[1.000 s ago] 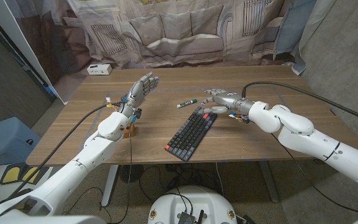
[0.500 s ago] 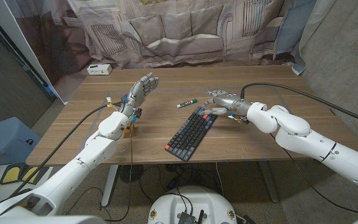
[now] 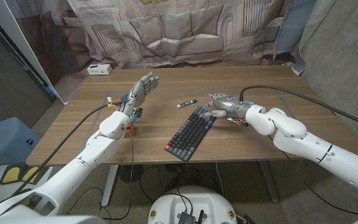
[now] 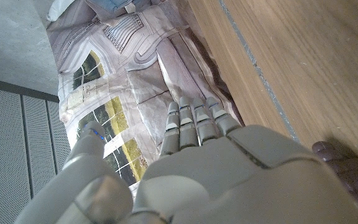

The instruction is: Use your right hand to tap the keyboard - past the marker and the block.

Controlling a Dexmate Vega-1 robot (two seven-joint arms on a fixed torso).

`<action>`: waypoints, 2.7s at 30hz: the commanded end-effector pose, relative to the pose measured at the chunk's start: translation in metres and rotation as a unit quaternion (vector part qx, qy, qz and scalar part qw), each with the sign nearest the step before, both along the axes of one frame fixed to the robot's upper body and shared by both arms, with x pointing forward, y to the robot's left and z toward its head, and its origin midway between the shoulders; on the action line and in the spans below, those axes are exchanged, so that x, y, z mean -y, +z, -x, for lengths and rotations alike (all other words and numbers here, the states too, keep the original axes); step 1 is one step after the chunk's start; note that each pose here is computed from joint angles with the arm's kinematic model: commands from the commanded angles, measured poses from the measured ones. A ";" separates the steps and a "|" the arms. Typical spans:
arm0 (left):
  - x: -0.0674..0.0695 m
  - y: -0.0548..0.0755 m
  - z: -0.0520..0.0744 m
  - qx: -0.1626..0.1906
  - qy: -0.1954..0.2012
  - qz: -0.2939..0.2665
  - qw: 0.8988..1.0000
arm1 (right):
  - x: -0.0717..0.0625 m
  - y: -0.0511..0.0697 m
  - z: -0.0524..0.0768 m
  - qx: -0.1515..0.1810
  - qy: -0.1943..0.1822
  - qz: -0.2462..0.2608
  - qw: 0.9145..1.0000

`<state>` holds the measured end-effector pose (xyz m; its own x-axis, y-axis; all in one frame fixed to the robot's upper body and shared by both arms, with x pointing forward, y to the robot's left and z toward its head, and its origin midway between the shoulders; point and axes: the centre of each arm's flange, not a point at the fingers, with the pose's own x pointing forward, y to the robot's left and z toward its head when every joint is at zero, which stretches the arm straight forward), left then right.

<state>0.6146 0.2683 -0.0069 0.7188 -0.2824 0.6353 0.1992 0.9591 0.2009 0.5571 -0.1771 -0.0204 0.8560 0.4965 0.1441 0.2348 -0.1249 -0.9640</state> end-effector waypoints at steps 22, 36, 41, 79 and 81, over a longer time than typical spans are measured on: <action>0.002 0.000 0.004 0.009 0.006 0.011 1.000 | 0.000 -0.018 -0.012 -0.002 -0.015 0.015 1.000; 0.003 -0.004 0.005 0.006 0.004 0.016 1.000 | 0.001 -0.025 -0.016 -0.016 -0.018 0.029 0.999; 0.003 -0.006 0.006 0.006 0.004 0.016 1.000 | 0.002 -0.026 -0.017 -0.019 -0.019 0.028 0.999; 0.001 -0.009 0.007 0.004 0.004 0.016 1.000 | 0.003 -0.038 -0.021 -0.036 -0.040 0.029 0.998; 0.001 -0.009 0.007 0.003 0.004 0.015 1.000 | 0.003 -0.037 -0.021 -0.033 -0.039 0.030 0.998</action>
